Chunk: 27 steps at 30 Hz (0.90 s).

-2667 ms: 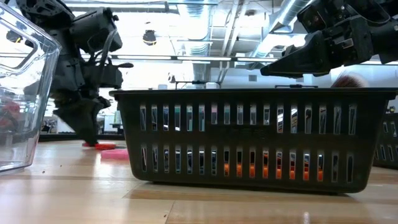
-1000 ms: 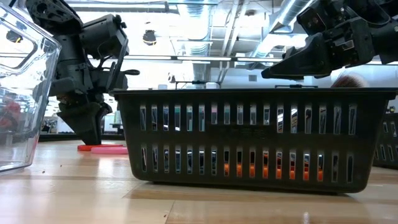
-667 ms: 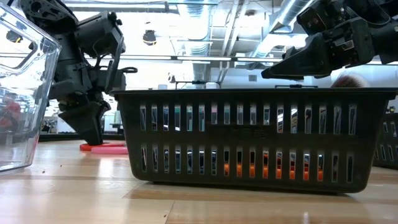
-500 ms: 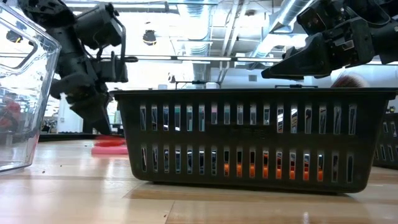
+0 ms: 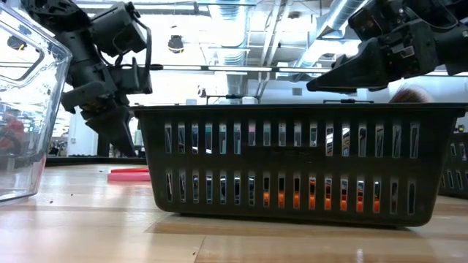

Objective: Pick & Place Paint Supplies

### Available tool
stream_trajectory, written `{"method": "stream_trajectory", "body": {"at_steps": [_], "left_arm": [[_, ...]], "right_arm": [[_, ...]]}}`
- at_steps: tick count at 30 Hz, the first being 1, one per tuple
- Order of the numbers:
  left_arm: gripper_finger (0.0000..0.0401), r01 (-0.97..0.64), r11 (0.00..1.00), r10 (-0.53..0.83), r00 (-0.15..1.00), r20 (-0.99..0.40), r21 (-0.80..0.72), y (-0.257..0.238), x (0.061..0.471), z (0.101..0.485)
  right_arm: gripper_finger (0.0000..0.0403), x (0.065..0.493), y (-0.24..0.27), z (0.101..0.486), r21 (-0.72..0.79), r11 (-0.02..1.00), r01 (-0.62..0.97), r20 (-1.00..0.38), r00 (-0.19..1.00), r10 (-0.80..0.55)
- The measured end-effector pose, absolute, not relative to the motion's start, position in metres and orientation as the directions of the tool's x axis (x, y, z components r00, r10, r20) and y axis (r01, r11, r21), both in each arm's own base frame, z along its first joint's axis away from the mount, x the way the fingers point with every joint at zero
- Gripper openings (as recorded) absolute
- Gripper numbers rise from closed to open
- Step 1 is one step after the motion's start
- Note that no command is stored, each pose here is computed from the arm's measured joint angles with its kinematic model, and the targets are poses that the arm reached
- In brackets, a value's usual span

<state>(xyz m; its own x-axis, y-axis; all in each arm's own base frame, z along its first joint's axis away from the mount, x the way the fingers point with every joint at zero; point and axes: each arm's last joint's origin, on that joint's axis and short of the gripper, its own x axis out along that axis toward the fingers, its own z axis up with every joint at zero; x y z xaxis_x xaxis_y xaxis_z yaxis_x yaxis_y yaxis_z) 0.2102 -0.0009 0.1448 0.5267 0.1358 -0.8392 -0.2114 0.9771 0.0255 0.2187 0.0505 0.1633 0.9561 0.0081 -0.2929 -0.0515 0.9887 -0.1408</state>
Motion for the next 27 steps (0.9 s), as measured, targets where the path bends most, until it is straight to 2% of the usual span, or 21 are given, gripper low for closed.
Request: {"method": "stream_trajectory", "body": {"at_steps": [10, 15, 22, 27], "left_arm": [[0.0137, -0.234, 0.972, 0.129, 0.539, -0.833, -0.001, 0.005, 0.214, 0.144], [0.0177, -0.248, 0.969, 0.115, 0.507, -0.854, -0.016, 0.005, 0.217, 0.134], [0.017, -0.242, 0.97, 0.102, 0.443, -0.891, -0.009, 0.004, 0.225, 0.112], [0.0122, -0.247, 0.969, 0.117, 0.432, -0.894, 0.007, 0.004, 0.228, 0.107]], "right_arm": [[0.0143, 0.219, 0.049, 0.163, -0.128, 0.991, -0.042, -0.294, 0.956, 0.003], [0.0143, 0.219, 0.048, 0.163, -0.129, 0.991, -0.038, -0.295, 0.955, -0.001], [0.0143, 0.219, 0.048, 0.163, -0.129, 0.991, -0.037, -0.297, 0.955, -0.003], [0.0143, 0.219, 0.048, 0.163, -0.13, 0.991, -0.037, -0.301, 0.954, -0.004]]}}
